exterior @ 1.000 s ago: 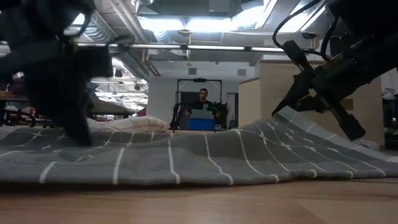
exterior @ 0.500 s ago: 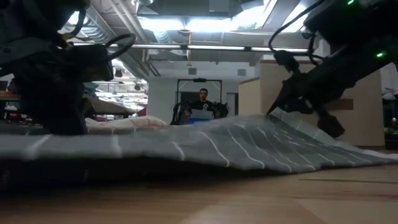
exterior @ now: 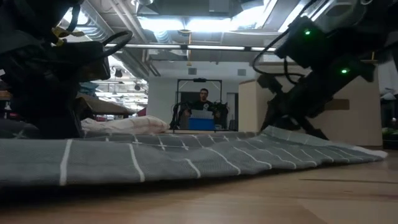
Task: Fold towel
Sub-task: Fold the gray white kitchen towel
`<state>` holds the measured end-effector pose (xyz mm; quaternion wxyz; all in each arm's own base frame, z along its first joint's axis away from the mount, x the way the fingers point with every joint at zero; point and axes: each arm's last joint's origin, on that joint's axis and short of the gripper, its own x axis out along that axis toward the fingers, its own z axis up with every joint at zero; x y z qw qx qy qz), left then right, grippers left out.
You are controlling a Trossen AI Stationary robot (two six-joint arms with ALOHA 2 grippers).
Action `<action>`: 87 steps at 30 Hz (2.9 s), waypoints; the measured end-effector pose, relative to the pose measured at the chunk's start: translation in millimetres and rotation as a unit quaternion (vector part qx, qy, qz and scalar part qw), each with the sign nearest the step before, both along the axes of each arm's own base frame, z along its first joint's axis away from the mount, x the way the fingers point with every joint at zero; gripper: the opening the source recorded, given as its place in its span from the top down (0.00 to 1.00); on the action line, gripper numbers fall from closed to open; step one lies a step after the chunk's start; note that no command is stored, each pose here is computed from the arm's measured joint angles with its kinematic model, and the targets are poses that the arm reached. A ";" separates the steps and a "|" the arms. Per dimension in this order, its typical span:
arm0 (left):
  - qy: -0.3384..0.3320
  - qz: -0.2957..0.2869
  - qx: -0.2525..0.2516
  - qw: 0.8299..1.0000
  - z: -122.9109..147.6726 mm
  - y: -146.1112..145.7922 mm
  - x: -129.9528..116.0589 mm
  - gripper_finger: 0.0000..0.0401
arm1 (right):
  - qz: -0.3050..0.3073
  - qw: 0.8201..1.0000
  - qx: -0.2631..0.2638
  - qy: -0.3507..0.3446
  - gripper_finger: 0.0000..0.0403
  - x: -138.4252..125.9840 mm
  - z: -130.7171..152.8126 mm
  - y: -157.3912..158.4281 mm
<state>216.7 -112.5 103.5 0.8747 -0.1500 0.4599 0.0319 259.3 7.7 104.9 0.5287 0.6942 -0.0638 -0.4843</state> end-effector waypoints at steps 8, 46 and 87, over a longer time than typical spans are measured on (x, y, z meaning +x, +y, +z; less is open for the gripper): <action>0.000 0.000 -0.006 1.000 -0.1 -4.3 -2.3 1.00 | -0.027 0.998 -0.038 -0.038 0.96 30.4 11.9 -1.1; 0.000 -0.003 -0.022 1.000 3.8 -13.6 -9.1 1.00 | 0.090 0.996 -0.008 0.025 0.60 61.2 3.9 -49.0; -0.033 0.022 -0.088 0.995 11.5 -32.0 -14.1 0.99 | 0.632 0.742 -0.174 0.142 0.60 42.5 38.6 54.2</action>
